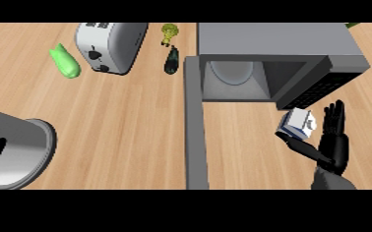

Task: Pick up the milk, place it into the microwave and close the microwave

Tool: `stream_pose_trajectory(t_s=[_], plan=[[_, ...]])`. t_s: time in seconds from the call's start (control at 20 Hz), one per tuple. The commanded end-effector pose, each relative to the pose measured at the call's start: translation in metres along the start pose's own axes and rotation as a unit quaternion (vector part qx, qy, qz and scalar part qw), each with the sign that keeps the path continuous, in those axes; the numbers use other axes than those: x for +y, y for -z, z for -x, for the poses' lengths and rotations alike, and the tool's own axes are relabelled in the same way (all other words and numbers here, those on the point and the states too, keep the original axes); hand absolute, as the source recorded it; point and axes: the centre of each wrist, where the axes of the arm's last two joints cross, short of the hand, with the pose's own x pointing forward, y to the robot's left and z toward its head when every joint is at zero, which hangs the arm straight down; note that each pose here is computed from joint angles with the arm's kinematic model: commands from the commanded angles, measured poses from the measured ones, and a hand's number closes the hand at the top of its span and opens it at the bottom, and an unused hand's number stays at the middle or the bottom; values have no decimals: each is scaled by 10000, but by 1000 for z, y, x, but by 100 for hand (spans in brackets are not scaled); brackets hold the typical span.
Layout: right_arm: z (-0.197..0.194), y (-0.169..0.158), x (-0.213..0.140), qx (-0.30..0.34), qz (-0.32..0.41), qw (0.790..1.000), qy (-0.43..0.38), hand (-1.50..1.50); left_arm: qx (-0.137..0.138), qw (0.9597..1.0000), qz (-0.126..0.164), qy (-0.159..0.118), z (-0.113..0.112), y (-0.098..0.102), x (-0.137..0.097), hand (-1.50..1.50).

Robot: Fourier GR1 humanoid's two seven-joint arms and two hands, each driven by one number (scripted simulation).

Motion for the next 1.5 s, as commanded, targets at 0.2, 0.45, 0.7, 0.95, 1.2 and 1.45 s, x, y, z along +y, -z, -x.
stream_pose_trajectory(t_s=[0.2,0.45,0.7,0.95,1.2,1.45], plan=[[36,-9,-7,244,508,9958,-728,-150,-35,10000,23,28,8,8,-8,-150],[41,6,-28,395,437,9968,-540,-150,9,10000,-61,11,3,-3,11,-150],[43,-2,-30,493,-989,9918,636,-150,28,10000,-34,-79,6,-3,3,-150],[47,-11,-10,-10,-1385,9778,1571,150,-9,10000,80,-23,11,2,4,-150],[37,11,-12,-710,-473,9961,203,150,16,10000,-12,-68,6,-9,14,-150],[47,-12,5,-695,-200,9951,678,150,26,9999,-38,-90,6,2,7,-150]])
